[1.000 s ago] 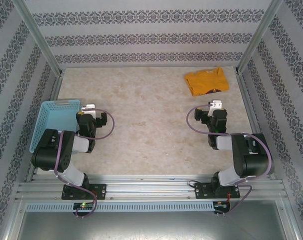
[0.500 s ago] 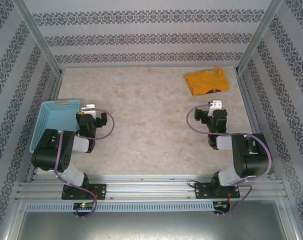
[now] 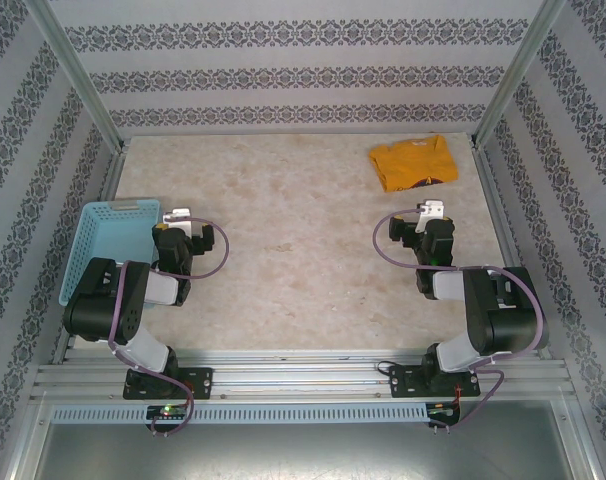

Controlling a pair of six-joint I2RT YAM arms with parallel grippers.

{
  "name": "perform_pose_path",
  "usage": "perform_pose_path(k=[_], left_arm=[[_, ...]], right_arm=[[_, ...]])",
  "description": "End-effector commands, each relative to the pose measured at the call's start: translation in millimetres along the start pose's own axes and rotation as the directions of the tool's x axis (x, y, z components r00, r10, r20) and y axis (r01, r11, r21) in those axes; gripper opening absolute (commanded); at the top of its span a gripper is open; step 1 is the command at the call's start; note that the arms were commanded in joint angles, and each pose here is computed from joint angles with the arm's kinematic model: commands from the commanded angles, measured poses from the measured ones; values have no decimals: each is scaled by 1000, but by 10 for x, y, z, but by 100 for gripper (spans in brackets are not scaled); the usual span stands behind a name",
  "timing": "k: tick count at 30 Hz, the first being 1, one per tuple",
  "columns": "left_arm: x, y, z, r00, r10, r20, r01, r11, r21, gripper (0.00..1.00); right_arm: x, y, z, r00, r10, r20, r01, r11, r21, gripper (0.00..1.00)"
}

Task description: Fold the inside-out t-shirt

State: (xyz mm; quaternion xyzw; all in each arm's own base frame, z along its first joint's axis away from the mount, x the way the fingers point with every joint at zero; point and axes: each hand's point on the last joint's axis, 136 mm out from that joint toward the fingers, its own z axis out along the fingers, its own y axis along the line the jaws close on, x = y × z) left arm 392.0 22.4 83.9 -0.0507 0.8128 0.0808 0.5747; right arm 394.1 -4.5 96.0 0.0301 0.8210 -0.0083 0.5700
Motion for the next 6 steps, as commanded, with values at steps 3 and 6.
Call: perform_pose_path(k=[3,6], left_arm=[[-79,73,13,1000,-26,16,26,999,-28,100],[-79,73,13,1000,-25,16,25,999,-28,100]], right_arm=[[-88,10,-1,999,-12,34,12,1000,1,98],[-90,11,-7,999,-13,37,13,1000,2,98]])
